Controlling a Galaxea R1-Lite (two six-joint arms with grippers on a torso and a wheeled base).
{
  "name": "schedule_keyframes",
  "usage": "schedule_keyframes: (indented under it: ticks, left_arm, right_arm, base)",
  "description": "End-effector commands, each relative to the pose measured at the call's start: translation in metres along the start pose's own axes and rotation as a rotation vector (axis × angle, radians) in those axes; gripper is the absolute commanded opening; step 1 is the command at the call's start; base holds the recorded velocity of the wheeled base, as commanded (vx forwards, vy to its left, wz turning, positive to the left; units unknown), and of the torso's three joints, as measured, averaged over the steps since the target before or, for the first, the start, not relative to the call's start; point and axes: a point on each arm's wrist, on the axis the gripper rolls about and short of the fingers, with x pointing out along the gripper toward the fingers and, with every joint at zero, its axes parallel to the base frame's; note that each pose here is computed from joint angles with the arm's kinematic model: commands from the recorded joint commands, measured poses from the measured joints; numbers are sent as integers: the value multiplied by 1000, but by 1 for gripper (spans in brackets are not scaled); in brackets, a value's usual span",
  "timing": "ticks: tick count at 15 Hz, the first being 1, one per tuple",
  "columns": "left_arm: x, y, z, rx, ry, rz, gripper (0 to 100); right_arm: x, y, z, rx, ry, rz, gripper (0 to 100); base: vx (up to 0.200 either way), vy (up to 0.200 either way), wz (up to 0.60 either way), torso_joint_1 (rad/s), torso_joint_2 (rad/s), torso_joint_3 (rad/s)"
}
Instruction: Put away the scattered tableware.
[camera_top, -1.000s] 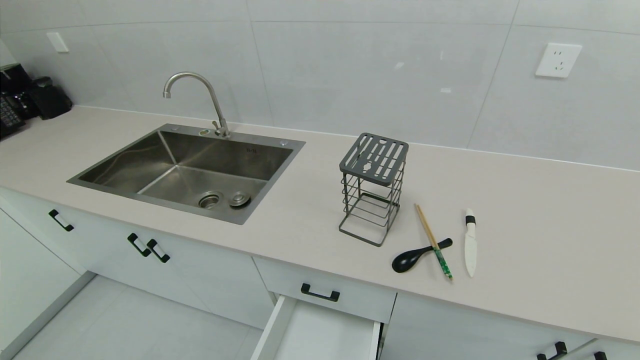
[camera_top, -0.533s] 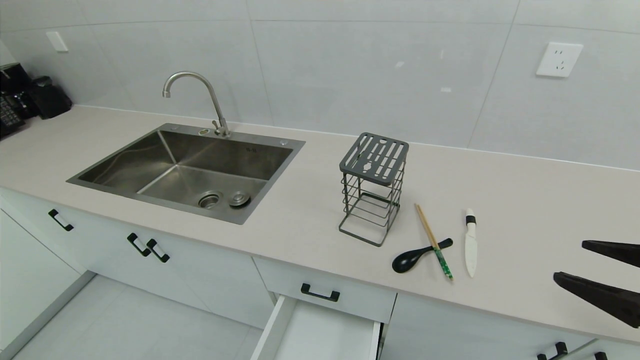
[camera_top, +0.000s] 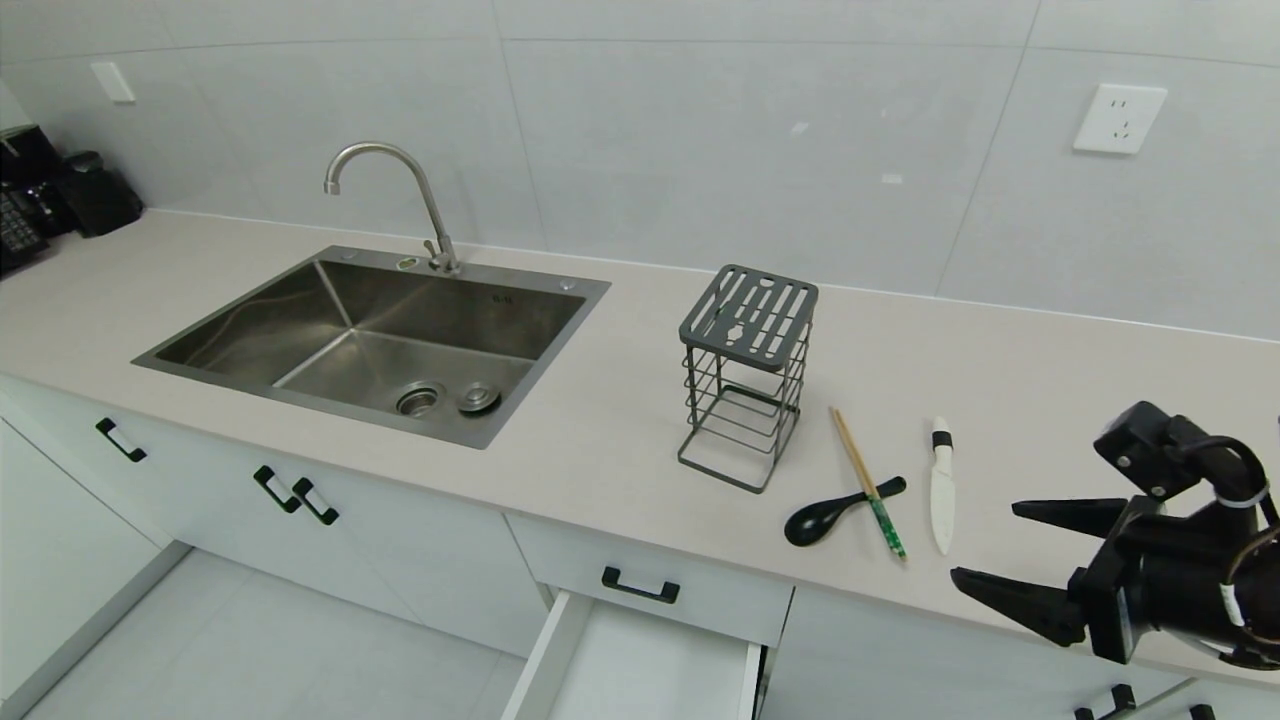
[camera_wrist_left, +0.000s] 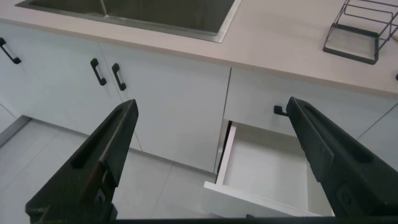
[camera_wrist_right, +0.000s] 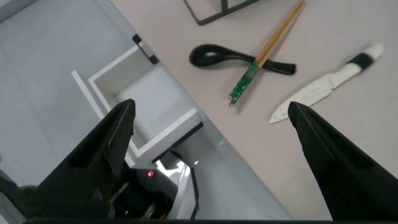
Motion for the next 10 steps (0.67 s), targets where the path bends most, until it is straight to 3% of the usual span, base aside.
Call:
schedule_keyframes:
  ticks: [1,5,10]
  left_arm:
    - [0,0,0,-1,1,0,100]
    - [0,0,0,-1,1,0,100]
    - [0,0,0,-1,1,0,100]
  right_arm:
    - [19,-3,-7,24,70,10,100]
    - [58,-16,-1,43,86,4,100]
    - [89,-21,-2,68,107,-97,100]
  base:
    - [0,0,0,0,0,0]
    - [0,0,0,0,0,0]
    - [0,0,0,0,0,0]
